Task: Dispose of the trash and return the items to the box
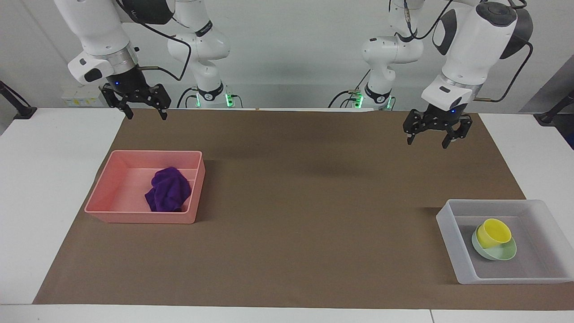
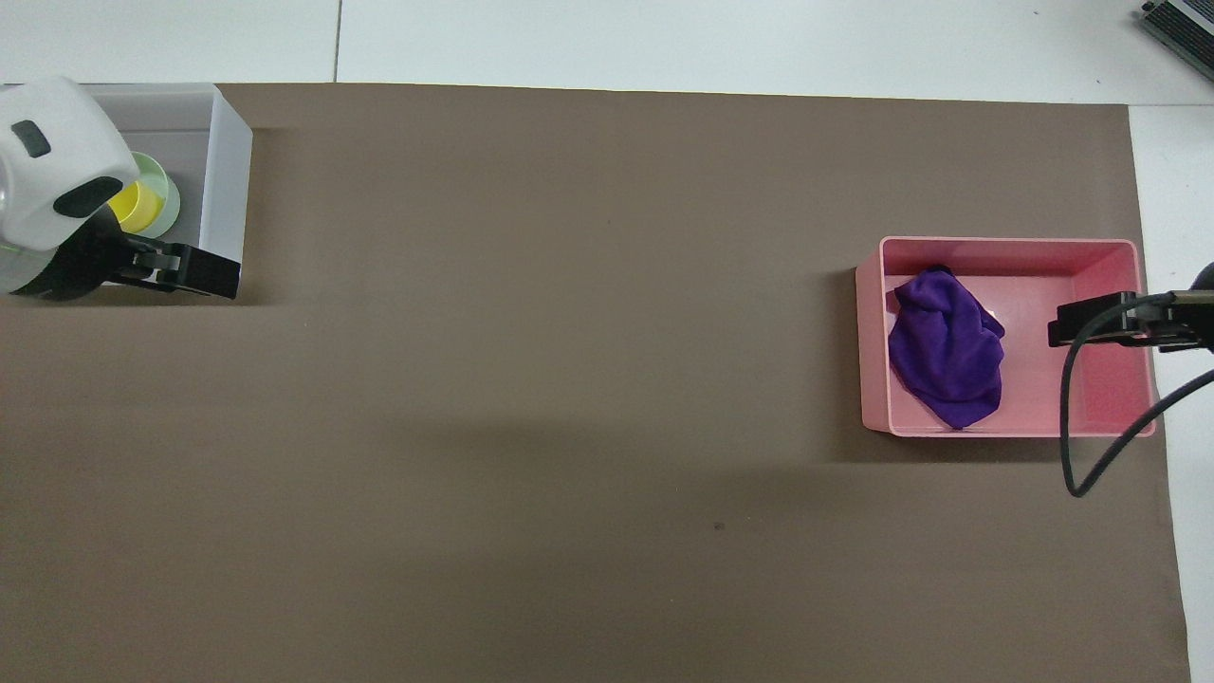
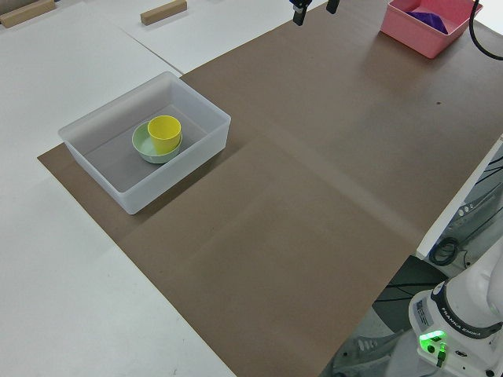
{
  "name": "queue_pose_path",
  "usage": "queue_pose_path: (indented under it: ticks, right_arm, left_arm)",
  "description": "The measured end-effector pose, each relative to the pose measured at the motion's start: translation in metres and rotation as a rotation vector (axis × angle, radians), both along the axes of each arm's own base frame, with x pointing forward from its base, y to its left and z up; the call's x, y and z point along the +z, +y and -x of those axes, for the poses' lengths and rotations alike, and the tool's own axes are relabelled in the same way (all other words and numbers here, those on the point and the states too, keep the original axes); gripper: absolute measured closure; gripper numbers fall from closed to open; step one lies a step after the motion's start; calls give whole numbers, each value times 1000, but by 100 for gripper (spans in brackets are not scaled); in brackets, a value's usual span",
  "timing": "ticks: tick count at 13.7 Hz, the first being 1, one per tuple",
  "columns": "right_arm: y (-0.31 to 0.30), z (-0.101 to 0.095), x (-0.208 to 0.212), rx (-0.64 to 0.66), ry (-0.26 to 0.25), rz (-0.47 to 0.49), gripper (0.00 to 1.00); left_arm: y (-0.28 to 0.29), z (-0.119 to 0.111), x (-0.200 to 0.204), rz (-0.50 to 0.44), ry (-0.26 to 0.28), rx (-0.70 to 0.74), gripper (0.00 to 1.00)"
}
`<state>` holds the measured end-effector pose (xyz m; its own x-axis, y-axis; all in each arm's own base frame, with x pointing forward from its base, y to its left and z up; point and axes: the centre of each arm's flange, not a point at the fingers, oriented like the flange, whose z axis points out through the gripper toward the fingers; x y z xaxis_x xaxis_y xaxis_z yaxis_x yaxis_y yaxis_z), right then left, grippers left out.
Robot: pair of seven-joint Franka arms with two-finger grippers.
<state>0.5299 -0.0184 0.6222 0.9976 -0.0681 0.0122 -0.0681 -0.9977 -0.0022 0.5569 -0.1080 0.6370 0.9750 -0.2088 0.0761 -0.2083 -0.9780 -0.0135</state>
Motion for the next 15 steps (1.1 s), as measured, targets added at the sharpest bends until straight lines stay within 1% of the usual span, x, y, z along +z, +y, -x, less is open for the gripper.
queue_pose_path:
  ticks: [4, 8, 12, 15]
  right_arm:
    - [0, -1, -2, -10, 4, 0, 0]
    - [0, -1, -2, -11, 4, 0, 0]
    - [-7, -1, -2, -23, 3, -1, 0]
    - [-6, -2, 1, -22, -3, 0, 0]
  left_arm:
    - [0, -1, -3, -2, 16, 0, 0]
    - [2, -1, -3, -2, 15, 7, 0]
    - [27, -5, -2, -3, 14, 54, 0]
    - [30, -1, 5, -3, 8, 59, 0]
